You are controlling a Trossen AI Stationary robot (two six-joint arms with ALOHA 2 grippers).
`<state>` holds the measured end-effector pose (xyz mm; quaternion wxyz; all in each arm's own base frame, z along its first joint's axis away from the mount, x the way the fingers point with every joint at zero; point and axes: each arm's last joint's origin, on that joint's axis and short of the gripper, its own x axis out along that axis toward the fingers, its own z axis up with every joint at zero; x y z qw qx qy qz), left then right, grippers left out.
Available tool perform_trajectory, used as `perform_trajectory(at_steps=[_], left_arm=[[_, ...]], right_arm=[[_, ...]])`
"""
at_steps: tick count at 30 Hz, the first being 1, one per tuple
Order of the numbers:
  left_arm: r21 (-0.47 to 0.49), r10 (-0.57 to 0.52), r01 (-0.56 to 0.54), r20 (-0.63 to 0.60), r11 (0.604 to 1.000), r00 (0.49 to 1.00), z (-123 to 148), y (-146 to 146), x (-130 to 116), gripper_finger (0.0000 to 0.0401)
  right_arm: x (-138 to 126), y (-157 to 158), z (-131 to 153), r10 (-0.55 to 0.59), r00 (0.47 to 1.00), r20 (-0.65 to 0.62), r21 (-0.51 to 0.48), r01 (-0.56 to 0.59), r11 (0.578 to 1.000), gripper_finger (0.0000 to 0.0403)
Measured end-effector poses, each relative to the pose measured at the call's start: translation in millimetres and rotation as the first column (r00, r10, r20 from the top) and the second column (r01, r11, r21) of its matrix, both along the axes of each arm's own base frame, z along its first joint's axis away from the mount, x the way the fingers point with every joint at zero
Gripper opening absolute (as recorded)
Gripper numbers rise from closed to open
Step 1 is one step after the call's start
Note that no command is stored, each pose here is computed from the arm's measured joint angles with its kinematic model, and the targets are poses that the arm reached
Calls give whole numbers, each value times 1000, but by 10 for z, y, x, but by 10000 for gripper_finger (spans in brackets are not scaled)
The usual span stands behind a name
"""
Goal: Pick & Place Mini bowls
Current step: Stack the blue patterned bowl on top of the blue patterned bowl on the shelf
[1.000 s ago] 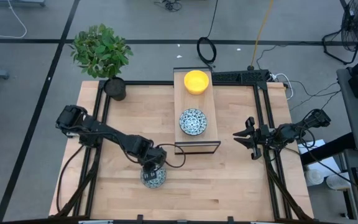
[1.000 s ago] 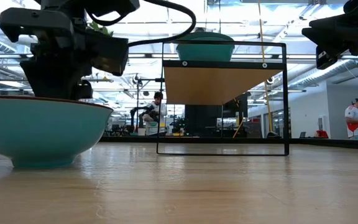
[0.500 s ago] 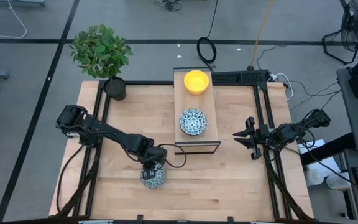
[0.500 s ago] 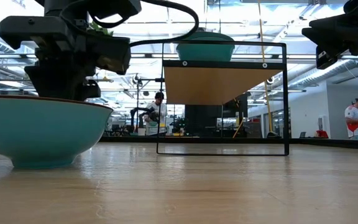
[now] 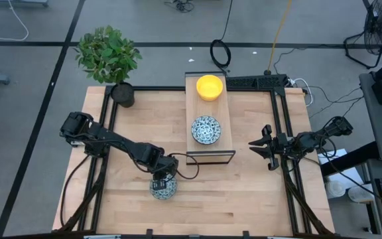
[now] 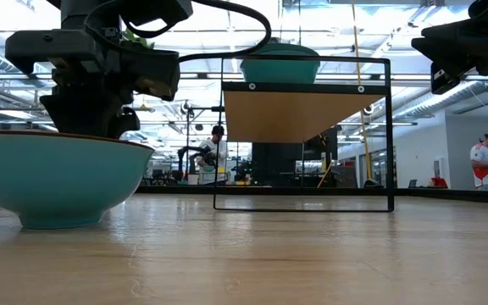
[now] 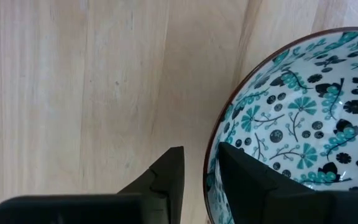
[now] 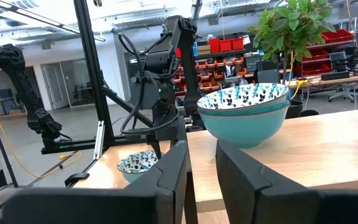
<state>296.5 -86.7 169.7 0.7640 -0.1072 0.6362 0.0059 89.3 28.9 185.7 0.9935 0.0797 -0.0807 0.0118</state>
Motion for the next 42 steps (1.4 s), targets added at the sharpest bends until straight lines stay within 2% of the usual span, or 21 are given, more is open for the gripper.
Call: perform_trajectory(at_steps=[27,30,35,42], left_arm=[[-1,3,-3,0,1000,1000,0,0,1,100],[-1,3,-3,1,1000,1000,0,0,1,80],[-38,2,-1,8,999,1000,32,-11,11,15],[-45,56,-56,-15,997,998,89,-12,17,16]], right_arm=[[0,0,0,0,1000,0,0,0,1000,75],[0,0,0,0,1000,0,0,0,1000,75],[0,0,0,0,1000,0,0,0,1000,75],[0,0,-1,0,1000,-1,0,0,1000,75]])
